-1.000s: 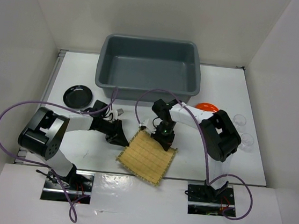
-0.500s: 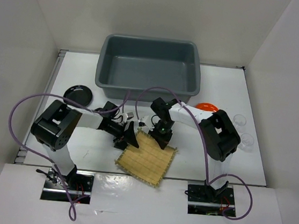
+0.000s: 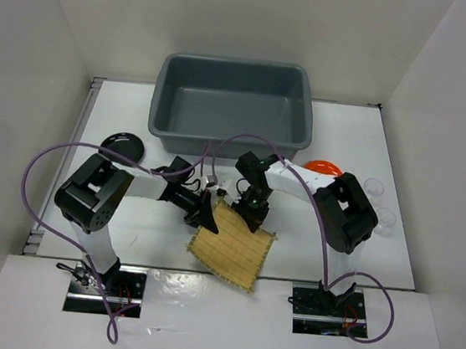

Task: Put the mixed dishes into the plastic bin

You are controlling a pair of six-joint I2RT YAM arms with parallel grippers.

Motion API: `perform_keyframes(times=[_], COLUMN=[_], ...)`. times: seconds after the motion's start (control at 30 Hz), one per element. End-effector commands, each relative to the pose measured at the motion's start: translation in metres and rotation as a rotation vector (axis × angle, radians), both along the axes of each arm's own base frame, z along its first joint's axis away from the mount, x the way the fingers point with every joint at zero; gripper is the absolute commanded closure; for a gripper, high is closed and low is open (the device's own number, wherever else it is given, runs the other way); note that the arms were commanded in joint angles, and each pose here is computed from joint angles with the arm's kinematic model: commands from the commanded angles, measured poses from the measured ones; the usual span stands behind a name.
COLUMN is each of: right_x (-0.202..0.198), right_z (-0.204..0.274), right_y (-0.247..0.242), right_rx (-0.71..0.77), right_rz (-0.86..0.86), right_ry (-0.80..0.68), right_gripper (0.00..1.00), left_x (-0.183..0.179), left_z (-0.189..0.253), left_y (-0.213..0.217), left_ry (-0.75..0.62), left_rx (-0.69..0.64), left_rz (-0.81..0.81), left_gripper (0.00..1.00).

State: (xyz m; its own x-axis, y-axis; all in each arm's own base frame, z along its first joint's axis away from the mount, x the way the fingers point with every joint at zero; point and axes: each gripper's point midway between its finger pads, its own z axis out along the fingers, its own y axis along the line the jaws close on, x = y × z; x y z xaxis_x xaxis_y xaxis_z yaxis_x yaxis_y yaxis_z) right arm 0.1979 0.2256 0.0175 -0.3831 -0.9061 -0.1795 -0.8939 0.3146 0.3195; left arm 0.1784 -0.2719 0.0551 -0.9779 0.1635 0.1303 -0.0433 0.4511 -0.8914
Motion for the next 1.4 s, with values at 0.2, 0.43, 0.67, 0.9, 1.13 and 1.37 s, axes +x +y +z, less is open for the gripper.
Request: perform_keyframes(times=[0.2,0.43,0.67,0.9,1.13,1.37], right_x=[0.078,0.113,0.102,0.097,0.089,0.076], right_z=[0.133,0.239,0.258,0.253,0.262,0.245], right_y=[-0.011,-0.087,-0.126,-0.155,-0.171,-0.18], right_rx=[0.256,0.308,0.278,0.209,0.187,0.13], right_rz=[-0.172,-0.546,-0.69,-0.788,-0.81,-0.775], right_ry=[-0.525,-0.843,-1.025,-1.076,-1.116,-1.114], right_gripper=[1.0,1.0,0.89,0.69,0.57,0.55], left_x=[0.007,0.098,0.24,0.329,0.383,0.407], left_z=[0.118,0.263,0.319,0.226,0.153,0.108], left_y=[-0.002,-0.004,0.002,-0.006,-0.011,-0.008], left_ry=[-0.287,-0.515,-0.637,-0.475,-0.372,-0.273], left_rx=[-0.116,-0.288,-0.248,-0.09,-0.144,-0.184], left_rz=[-0.047,0.138,0.329,0.346,0.402,0.456], left_gripper=[1.0,1.0,1.0,1.0,1.0,1.0])
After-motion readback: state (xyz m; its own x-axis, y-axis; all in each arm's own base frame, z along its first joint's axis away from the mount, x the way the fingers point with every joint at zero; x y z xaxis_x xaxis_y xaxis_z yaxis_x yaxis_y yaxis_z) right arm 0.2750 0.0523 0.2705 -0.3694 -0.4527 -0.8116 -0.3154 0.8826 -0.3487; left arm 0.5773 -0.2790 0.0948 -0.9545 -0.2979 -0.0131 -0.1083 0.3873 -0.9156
